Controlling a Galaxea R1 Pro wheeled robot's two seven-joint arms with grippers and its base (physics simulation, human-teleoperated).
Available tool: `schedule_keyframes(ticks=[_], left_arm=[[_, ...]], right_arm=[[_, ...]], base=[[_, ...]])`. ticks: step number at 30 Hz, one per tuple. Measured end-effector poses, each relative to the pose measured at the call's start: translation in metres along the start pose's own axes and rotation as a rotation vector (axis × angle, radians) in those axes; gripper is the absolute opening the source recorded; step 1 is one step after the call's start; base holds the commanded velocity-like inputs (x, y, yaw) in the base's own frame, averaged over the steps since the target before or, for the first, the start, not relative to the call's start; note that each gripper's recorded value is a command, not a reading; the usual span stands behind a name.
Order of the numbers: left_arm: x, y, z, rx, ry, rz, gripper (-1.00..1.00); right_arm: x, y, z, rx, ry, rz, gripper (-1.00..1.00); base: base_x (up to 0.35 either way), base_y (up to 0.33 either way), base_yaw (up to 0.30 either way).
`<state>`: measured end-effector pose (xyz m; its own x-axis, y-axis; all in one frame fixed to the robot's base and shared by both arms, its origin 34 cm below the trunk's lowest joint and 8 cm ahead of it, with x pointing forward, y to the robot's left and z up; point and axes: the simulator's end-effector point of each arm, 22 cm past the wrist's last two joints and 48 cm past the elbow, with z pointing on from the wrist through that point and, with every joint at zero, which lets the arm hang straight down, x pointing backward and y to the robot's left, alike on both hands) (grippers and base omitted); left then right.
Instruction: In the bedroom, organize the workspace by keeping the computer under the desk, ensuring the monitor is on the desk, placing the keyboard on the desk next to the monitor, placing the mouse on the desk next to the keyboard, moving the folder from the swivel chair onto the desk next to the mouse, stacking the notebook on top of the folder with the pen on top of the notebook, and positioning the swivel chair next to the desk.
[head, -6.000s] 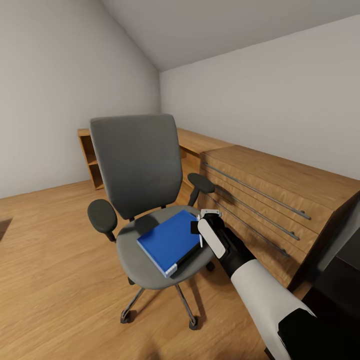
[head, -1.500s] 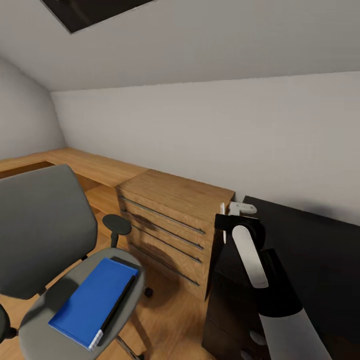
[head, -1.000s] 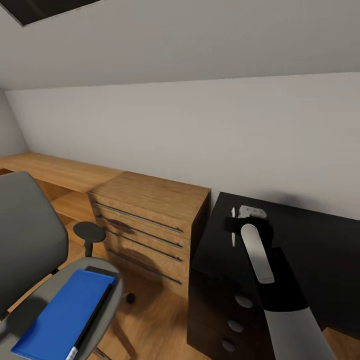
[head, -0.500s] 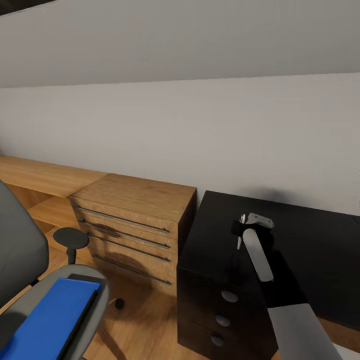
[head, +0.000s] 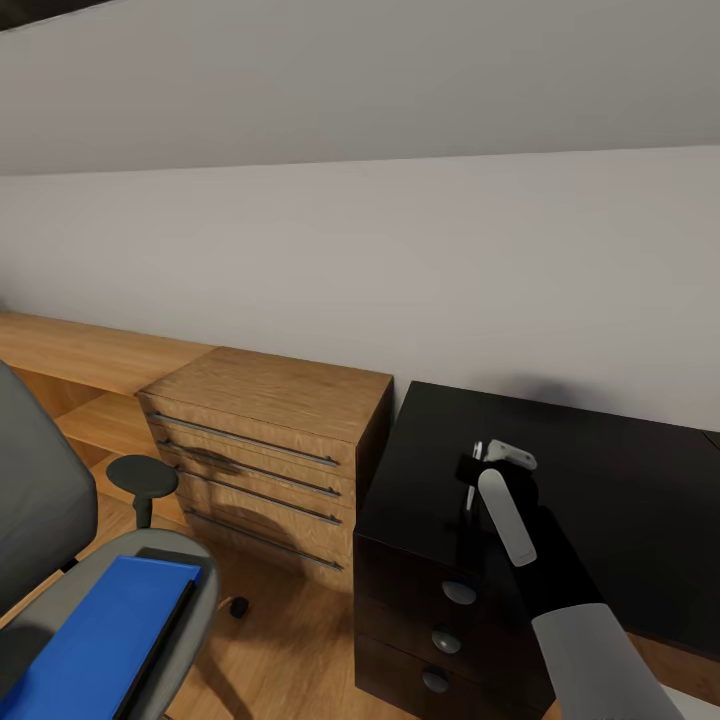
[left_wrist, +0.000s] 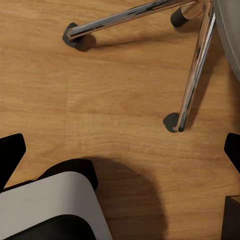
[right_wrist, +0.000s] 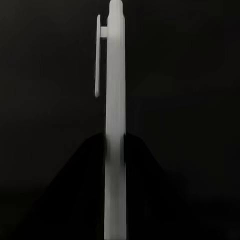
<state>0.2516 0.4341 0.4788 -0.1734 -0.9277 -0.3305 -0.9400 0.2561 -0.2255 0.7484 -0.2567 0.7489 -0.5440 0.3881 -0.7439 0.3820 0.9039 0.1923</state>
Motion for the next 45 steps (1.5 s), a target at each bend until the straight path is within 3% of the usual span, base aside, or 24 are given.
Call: schedule_keyframes(ticks=[7, 8, 25, 30, 35, 41, 45], left_arm=[[0.0, 0.0, 0.0, 0.0, 0.0, 0.0, 1.0], [0.0, 0.0, 0.0, 0.0, 0.0, 0.0, 1.0], [0.001, 0.0, 0.0, 0.001, 0.001, 0.0, 1.0], [0.001, -0.001, 0.0, 0.002, 0.002, -0.001, 1.0], [0.001, -0.001, 0.0, 0.003, 0.001, -0.001, 1.0], [0.001, -0.002, 0.0, 0.004, 0.001, 0.0, 1.0], [0.001, -0.002, 0.0, 0.005, 0.002, -0.001, 1.0]], right_arm=[[0.001, -0.002, 0.002, 0.003, 0.003, -0.001, -1.0], [0.001, -0.002, 0.002, 0.003, 0.003, -0.001, 1.0], [-0.007, 0.001, -0.003, -0.01, -0.018, 0.005, 1.0], [-0.037, 0.011, -0.029, -0.057, -0.099, 0.019, 1.0], [-0.044, 0.014, -0.052, -0.091, -0.14, 0.02, 1.0], [-0.04, 0.028, -0.07, -0.134, -0.143, -0.026, 1.0], [-0.019, 0.063, -0.081, -0.19, -0.135, -0.124, 1.0]], base=[[0.0, 0.0, 0.0], [0.0, 0.0, 0.0], [-0.001, 0.0, 0.0], [-0.12, 0.0, 0.0], [-0.228, 0.0, 0.0], [-0.279, 0.0, 0.0], [-0.29, 0.0, 0.0]])
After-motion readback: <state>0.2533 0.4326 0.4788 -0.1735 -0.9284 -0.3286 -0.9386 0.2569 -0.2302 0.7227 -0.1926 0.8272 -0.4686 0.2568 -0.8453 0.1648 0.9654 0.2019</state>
